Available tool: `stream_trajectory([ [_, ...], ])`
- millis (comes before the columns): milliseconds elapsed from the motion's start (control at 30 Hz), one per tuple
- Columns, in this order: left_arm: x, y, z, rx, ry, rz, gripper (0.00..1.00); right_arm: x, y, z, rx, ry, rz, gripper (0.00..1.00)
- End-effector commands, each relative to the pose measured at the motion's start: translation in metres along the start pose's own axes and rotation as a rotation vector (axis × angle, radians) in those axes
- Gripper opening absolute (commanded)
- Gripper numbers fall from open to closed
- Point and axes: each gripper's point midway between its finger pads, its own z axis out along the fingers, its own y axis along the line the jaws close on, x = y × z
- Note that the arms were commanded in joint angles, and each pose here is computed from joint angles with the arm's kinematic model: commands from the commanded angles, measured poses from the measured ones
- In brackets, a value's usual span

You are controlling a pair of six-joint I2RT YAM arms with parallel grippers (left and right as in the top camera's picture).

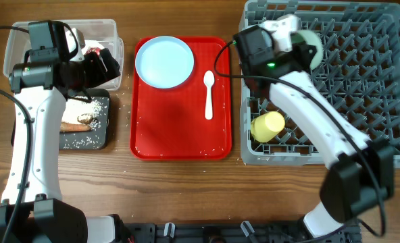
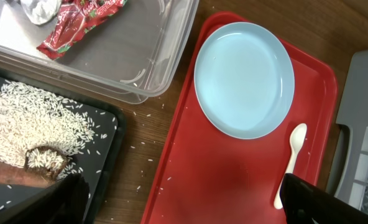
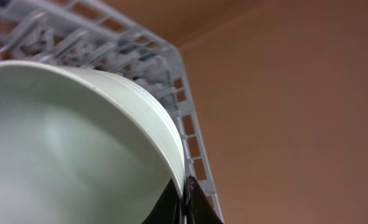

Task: Sort waste into correct bins and load items into the dishwasher rack
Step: 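Grasp the green bowl with the right gripper and carry it to the rack, then move the right gripper back to the light-blue plate on the red tray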

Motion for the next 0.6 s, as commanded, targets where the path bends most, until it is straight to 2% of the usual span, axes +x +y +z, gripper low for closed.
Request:
stream_trajectory([
  [0, -0.003, 0.002, -0.002, -0.005, -0.01, 0.004, 1.0, -0.003, 0.018, -0.005, 0.016, -0.015, -0.121, 0.04],
  [100, -0.003, 0.002, -0.002, -0.005, -0.01, 0.004, 1.0, -0.003, 0.042, -0.016, -0.102, -0.037, -0.148, 0.04],
  [500, -0.003, 0.002, -0.002, -0.005, -0.01, 0.004, 1.0, 0.02, 0.052, -0.007, -0.1, 0.01, -0.238, 0.04],
  [567, -0.003, 0.002, -0.002, -0.005, -0.01, 0.004, 1.0, 0.022, 0.066, -0.012, -0.18, 0.008, -0.252, 0.04],
])
